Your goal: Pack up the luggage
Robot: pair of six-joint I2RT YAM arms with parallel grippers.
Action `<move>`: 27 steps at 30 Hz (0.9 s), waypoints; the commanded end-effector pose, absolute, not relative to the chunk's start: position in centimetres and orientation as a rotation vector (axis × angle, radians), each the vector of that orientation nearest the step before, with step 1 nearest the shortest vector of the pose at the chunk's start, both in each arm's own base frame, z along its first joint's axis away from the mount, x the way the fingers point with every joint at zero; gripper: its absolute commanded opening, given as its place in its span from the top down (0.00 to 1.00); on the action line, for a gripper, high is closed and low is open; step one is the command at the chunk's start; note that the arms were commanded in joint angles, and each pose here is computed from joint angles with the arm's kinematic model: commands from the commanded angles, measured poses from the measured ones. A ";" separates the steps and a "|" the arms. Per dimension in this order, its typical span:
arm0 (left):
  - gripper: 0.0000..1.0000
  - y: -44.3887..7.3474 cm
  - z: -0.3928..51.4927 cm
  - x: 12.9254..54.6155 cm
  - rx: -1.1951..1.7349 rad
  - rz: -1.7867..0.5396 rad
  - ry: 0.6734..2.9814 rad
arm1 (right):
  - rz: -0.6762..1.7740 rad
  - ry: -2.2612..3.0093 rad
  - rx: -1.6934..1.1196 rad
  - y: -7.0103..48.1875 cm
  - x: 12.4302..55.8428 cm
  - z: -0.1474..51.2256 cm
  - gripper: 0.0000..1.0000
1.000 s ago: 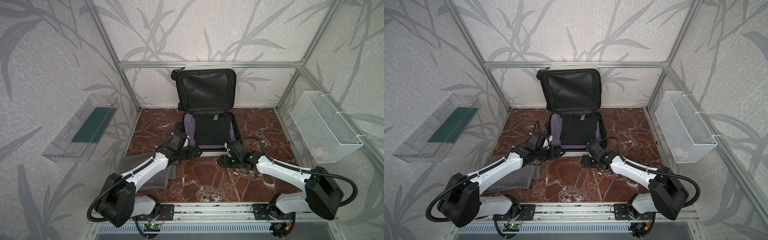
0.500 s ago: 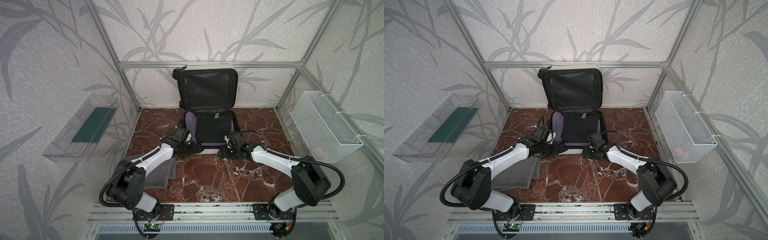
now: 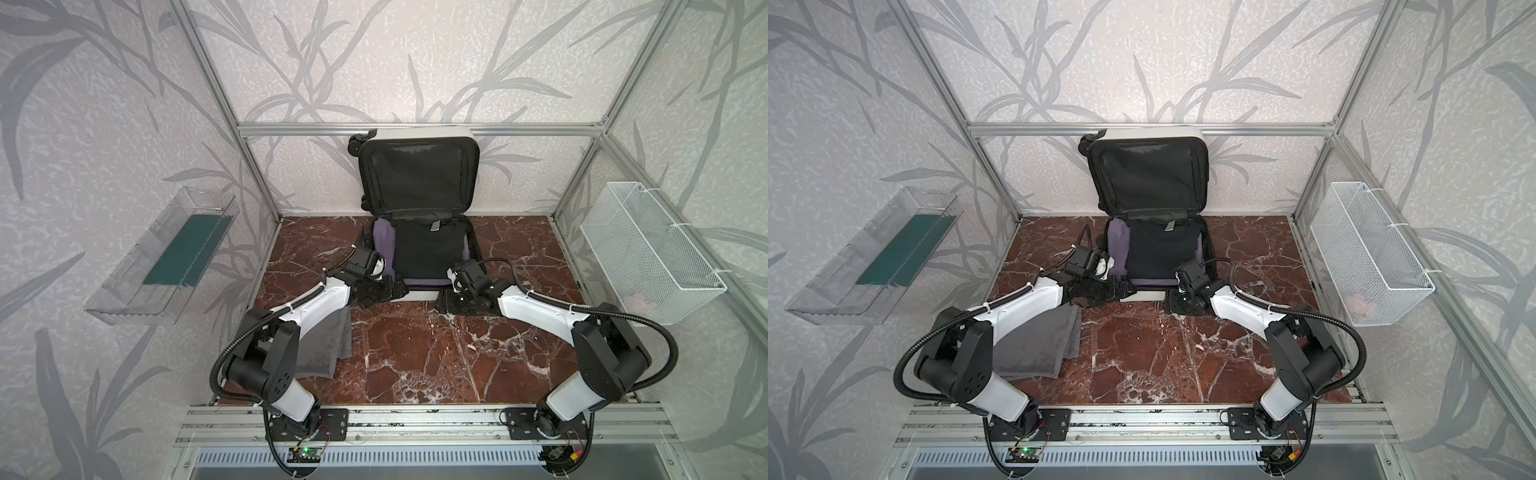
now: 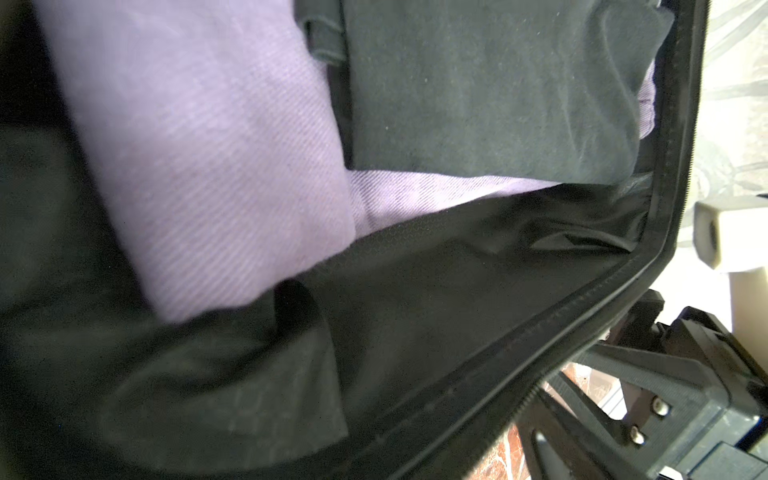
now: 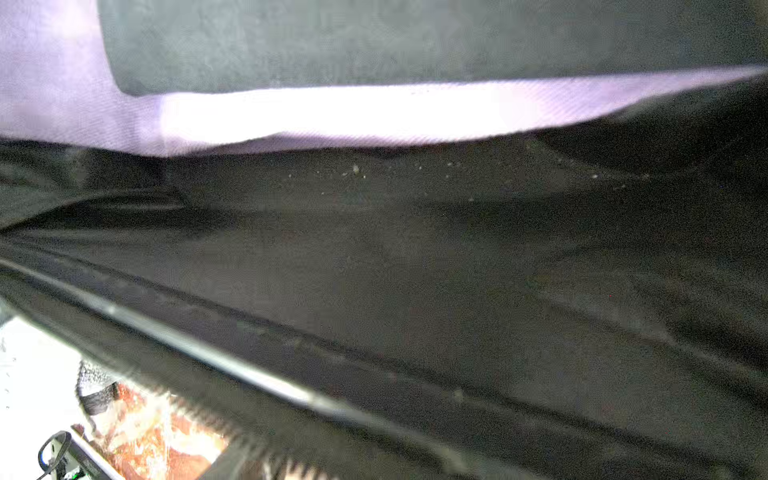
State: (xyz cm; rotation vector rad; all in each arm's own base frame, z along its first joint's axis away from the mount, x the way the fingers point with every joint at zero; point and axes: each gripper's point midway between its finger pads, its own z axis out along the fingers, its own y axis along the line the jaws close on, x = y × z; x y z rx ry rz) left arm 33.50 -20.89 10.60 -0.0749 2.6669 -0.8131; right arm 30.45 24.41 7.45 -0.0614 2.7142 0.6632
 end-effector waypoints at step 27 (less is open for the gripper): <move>0.01 -3.8 20.8 29.9 -0.476 -0.550 2.378 | 0.869 2.613 -0.476 42.4 16.8 13.1 0.22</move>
